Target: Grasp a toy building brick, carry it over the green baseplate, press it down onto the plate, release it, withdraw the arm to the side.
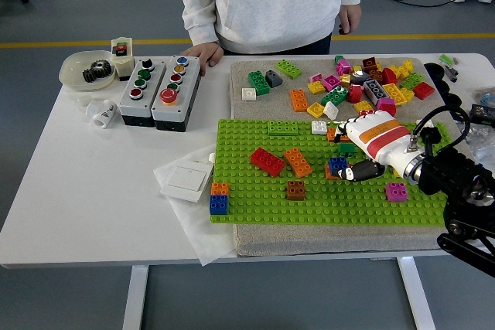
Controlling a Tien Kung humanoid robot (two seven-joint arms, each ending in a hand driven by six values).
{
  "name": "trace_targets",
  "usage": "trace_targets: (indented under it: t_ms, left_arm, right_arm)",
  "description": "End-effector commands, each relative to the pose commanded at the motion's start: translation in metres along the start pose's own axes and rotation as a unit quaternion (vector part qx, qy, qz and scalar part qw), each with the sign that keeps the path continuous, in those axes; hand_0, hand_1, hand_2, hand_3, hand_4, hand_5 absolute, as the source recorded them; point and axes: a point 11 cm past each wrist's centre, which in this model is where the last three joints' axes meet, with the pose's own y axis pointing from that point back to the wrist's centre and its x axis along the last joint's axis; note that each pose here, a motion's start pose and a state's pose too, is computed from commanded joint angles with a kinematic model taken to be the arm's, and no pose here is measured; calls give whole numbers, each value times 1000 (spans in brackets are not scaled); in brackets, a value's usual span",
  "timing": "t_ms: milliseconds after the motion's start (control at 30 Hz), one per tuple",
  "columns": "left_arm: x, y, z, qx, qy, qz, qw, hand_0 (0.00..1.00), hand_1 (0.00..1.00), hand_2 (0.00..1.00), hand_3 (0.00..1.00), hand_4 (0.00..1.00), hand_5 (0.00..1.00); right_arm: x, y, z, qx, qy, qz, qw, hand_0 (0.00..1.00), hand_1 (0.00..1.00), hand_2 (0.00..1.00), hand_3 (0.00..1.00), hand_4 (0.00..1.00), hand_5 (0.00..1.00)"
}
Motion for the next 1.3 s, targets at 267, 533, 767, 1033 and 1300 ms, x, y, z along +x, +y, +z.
trace_targets:
  t_ms: [267,533,767,1033,1300]
  left_arm:
    - [1,0,-1,1,-1,2,1000,780,766,771,585,619,618]
    - [0,0,-2,3,-2,1,1000,780,765,771,585,619,617]
    - [-1,0,-3,4,-3,0,1000,779,765,771,585,619,617]
    - [-2,-1,-5,6,-4,-1,1000,779,763,770,586,619,618]
    - [-4,-1,-6,8,-6,-3,1000,779,762,770,585,619,619]
  right_arm:
    - [10,29,-4,-42,-122,25,991,644,661,740,668,911,516]
    - [8,50,-24,-44,-175,-7,984,668,670,738,640,901,534]
    - [0,52,-32,-27,-175,-14,984,671,673,737,638,899,535]
    - [2,50,-42,-9,-174,-1,985,685,678,731,634,892,542]
    - [-2,42,-55,12,-182,-13,983,686,678,730,633,885,560]
